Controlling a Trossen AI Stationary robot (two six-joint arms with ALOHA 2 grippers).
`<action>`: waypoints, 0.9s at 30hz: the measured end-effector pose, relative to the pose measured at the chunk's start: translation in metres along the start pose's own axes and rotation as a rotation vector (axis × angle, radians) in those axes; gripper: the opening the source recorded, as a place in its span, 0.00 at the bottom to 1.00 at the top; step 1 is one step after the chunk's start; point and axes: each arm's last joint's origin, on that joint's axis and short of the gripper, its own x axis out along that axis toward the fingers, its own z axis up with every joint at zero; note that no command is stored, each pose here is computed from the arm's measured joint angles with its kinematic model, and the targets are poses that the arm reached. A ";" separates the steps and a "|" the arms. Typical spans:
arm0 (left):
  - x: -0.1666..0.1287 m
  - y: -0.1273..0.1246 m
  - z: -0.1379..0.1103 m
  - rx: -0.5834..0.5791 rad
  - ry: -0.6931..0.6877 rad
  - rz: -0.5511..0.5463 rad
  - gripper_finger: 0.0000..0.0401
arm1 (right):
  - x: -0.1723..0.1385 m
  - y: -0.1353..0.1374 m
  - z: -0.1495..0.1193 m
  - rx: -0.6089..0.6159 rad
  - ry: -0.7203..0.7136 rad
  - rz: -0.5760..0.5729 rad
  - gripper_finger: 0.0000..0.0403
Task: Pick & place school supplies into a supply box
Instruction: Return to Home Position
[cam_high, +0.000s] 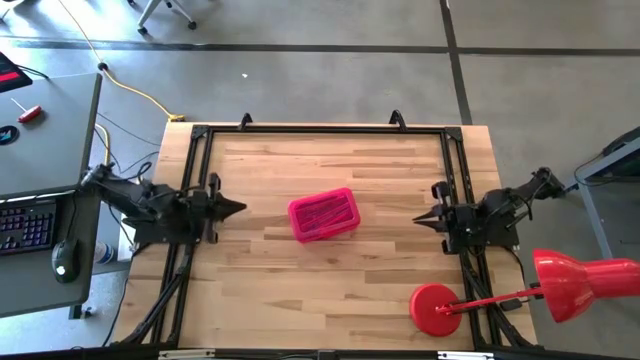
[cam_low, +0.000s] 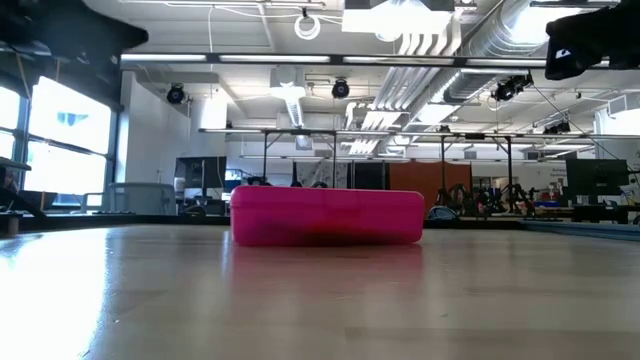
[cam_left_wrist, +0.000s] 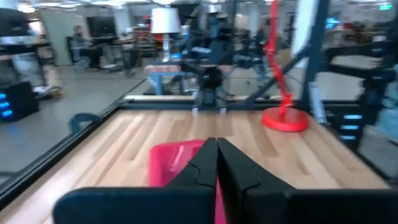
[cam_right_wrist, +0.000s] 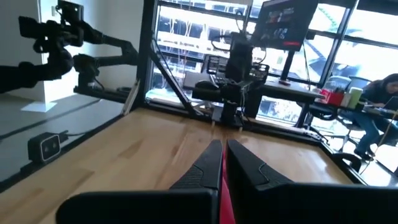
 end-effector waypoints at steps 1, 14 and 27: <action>0.000 0.002 -0.004 -0.001 0.000 0.020 0.08 | 0.000 0.000 0.000 0.004 0.000 0.000 0.00; 0.005 0.010 -0.046 -0.051 0.037 0.026 0.11 | 0.000 0.000 -0.002 -0.008 0.015 0.002 0.00; 0.009 0.008 -0.052 -0.061 0.068 -0.019 0.09 | 0.001 0.001 -0.002 -0.008 0.022 0.011 0.00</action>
